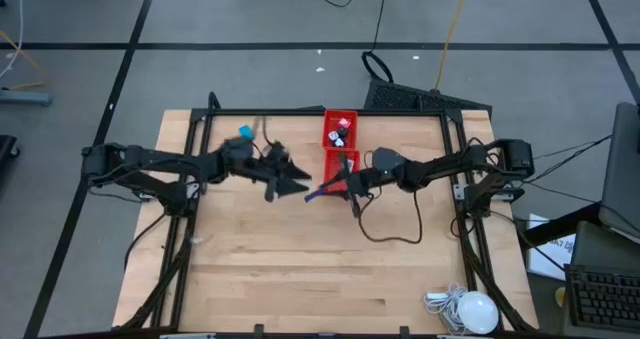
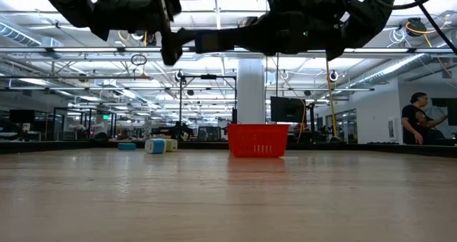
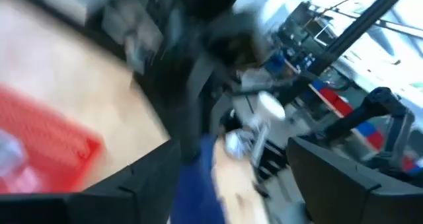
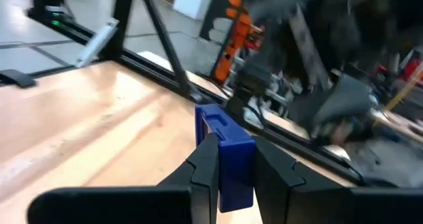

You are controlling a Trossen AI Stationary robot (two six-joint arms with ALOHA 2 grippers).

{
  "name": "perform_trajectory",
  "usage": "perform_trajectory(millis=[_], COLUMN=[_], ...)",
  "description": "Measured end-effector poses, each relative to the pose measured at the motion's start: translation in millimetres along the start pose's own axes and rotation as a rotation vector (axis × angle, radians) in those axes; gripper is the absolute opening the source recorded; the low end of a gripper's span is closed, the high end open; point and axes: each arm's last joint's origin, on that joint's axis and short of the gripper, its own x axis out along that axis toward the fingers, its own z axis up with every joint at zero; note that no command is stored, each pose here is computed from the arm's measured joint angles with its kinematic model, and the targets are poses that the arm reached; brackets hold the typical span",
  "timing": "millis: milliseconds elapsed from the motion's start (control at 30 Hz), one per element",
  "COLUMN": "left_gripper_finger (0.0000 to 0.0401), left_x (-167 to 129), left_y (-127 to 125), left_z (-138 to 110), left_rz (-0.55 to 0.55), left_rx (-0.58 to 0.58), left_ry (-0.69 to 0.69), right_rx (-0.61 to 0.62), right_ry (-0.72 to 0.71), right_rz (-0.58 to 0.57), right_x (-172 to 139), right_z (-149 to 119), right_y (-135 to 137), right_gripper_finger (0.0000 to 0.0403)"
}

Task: Pick & Place Office items
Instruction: Put the blue digital clock into the bottom red basket

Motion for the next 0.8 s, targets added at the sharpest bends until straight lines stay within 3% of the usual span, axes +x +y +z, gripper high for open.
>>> perform_trajectory(millis=[167,367,533,800], left_gripper_finger=[0.0304,0.0321,0.0328,0.0313], left_x=[-24,-54,-66,-66], left_y=[-1,-3,-6,-10], left_z=[17,24,31,40], left_rz=[0.073,0.318,0.450,0.436], left_rx=[0.213,0.343,0.355,0.268], left_ry=[-0.038,-0.052,-0.141,-0.268], right_rx=[0.104,0.176,0.236,0.271], right_ry=[0.141,0.437,0.573,0.643], right_rz=[-0.035,-0.265,-0.337,-0.286], right_x=[-21,-49,-51,-41], right_z=[-2,-10,-33,-55], right_y=[-20,-38,-41,-29], right_gripper_finger=[0.0051,0.0051,0.0051,0.0051])
